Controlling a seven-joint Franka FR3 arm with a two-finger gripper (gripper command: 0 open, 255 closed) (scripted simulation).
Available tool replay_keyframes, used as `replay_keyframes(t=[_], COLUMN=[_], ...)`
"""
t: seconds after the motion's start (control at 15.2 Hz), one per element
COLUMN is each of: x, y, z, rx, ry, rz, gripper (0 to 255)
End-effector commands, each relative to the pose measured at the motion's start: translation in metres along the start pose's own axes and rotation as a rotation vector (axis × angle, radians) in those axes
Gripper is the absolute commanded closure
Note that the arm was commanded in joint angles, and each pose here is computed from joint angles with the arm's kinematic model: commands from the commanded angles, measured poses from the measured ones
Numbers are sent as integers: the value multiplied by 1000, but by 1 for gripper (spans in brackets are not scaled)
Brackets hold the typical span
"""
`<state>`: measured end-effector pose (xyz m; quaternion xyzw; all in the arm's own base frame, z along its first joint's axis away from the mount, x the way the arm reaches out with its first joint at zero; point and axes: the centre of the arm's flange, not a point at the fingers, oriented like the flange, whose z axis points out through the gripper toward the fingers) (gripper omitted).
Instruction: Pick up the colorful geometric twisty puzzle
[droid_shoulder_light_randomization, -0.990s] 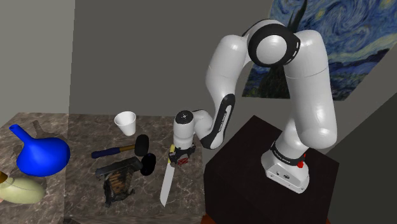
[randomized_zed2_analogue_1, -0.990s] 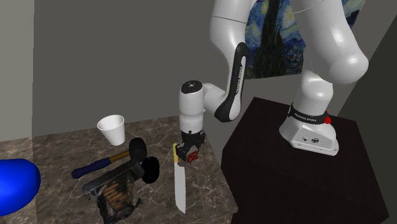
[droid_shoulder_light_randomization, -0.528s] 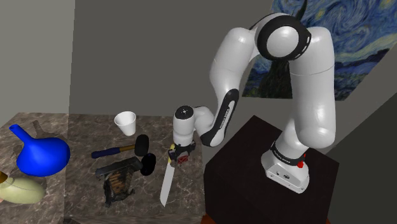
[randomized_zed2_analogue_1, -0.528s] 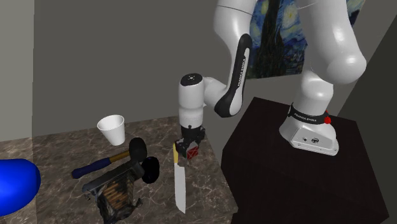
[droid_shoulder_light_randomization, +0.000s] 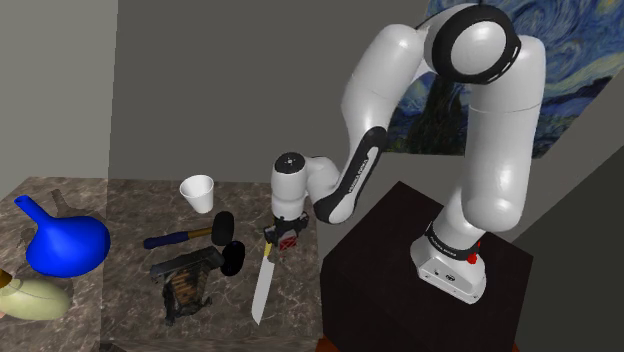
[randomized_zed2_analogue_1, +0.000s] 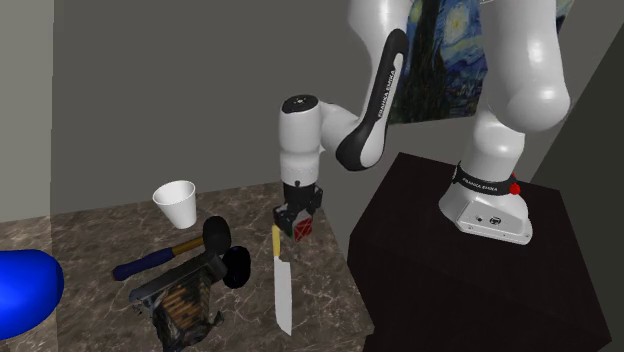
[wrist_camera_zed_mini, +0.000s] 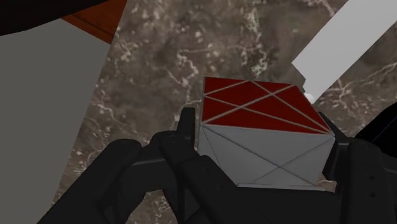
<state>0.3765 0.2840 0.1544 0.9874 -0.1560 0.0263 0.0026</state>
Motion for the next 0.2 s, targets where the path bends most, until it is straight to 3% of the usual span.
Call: replay_keyframes(t=[0.0, 0.13], x=[0, 0], y=[0, 0], z=[-11, -11], rx=[0, 0], ry=[0, 0], rz=[0, 0], gripper=[255, 255])
